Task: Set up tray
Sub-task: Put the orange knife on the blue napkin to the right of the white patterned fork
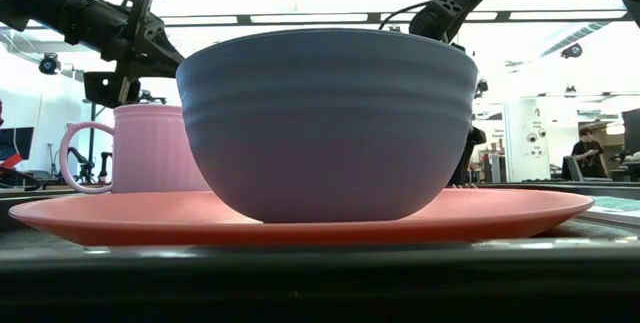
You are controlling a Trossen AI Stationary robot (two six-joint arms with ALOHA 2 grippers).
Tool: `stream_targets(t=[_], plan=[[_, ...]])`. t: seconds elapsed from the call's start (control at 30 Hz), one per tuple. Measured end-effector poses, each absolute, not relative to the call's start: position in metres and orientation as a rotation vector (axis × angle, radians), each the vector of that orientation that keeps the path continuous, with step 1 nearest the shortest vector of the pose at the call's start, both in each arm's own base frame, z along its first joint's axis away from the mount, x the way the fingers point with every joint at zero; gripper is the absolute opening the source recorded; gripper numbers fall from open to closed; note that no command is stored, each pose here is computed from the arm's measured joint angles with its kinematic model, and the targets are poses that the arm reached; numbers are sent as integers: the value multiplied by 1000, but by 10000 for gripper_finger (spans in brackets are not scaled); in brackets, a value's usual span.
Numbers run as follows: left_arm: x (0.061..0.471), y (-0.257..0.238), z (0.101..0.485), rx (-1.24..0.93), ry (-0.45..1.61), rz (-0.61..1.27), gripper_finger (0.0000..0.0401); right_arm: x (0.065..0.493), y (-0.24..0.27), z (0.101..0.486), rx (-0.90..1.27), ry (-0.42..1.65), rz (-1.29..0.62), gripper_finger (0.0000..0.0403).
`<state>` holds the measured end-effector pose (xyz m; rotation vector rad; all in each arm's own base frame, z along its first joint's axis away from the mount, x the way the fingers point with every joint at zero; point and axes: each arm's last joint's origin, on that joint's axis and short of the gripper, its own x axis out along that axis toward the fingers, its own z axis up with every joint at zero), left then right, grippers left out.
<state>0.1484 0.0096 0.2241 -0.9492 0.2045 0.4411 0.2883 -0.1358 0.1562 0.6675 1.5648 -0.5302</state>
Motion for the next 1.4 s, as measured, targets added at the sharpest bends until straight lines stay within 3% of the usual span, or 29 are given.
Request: stream_targets(t=[0.17, 0.53, 0.7, 0.93, 1.27, 1.4], plan=[[148, 10, 224, -949, 205, 441, 3, 288, -134, 161, 683, 1547, -549, 28], [148, 10, 224, -940, 207, 440, 3, 279, -129, 151, 652, 1599, -582, 154], [148, 10, 224, -939, 207, 440, 3, 267, -124, 136, 653, 1652, -583, 170], [148, 10, 224, -938, 208, 440, 3, 266, -123, 131, 680, 1616, -577, 142], [148, 10, 224, -938, 208, 440, 3, 263, -122, 120, 678, 1622, -580, 35], [148, 10, 224, -938, 208, 440, 3, 262, -121, 119, 667, 1623, -569, 17]])
